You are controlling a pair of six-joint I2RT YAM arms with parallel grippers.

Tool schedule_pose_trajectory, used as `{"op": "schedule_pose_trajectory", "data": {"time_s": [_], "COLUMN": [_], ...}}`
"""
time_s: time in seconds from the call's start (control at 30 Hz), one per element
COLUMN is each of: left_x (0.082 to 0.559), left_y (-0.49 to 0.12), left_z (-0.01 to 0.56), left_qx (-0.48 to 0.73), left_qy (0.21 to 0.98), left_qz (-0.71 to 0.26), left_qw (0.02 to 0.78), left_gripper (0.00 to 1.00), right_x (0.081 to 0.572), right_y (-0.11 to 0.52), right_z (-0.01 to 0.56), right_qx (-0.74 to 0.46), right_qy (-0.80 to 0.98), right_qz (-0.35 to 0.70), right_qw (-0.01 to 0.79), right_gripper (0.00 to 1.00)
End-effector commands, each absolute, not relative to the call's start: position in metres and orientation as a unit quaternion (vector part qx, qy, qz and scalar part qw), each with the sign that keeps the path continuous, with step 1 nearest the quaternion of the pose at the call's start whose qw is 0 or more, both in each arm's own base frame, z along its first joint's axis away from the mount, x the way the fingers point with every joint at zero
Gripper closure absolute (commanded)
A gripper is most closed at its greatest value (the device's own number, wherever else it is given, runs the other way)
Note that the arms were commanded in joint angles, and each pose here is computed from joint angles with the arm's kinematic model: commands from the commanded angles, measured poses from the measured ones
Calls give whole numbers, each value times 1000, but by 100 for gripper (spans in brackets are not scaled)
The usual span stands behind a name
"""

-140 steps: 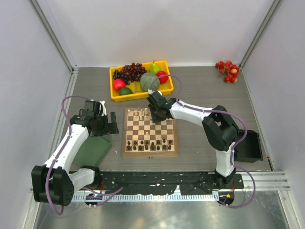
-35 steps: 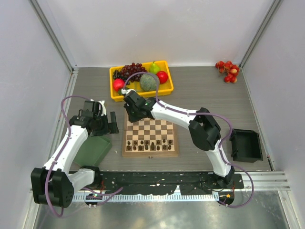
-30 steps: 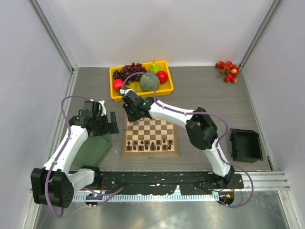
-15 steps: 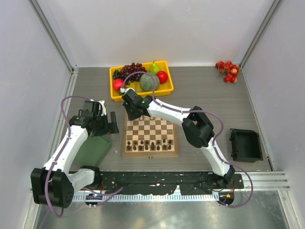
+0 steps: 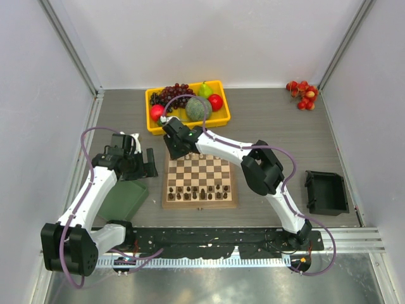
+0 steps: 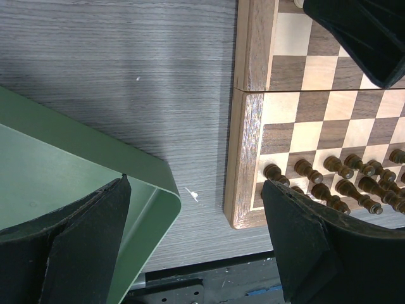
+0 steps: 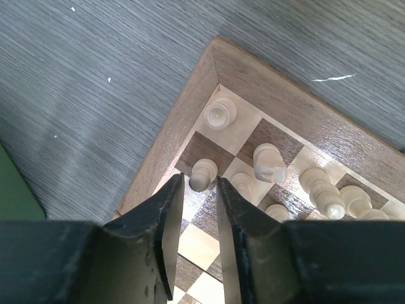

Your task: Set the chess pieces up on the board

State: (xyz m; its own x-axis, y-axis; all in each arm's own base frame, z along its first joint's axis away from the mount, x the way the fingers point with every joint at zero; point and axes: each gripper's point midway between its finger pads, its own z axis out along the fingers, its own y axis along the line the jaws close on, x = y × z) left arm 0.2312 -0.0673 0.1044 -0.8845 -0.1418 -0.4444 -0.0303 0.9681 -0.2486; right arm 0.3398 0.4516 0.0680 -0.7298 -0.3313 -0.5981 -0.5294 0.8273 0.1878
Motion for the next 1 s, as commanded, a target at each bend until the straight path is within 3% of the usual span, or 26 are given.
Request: {"op": "schedule_pose_trajectory", "data": {"time_s": [0.0, 0.2, 0.43, 0.63, 0.9, 0.97], "left_x": [241, 242, 244, 247, 248, 249], "left_y": [-69, -69, -68, -64, -55, -52], "left_z": [115, 115, 117, 118, 123, 125], "left_qx": [-40, -42, -43, -51, -66, -69], "left_qy": [956, 956, 954, 954, 951, 950], "left_qz": [-126, -125, -124, -113, -90, -82], "left_qw": [262, 262, 269, 273, 288, 294], "left_gripper": [8, 8, 8, 8, 7, 7], "right_x": [340, 340, 338, 351, 356, 352], "right_y": [463, 465, 428, 339, 180, 153], "right_z": [99, 159, 220, 243, 223, 225], "right_qx": [-251, -255, -230, -139, 35, 60], "right_qy": [897, 871, 846, 852, 865, 859], "right_qz": [205, 242, 234, 176, 87, 69], "right_qw": [300, 342, 421, 472, 493, 505], "right_gripper": [65, 52, 44, 27, 0, 4]}}
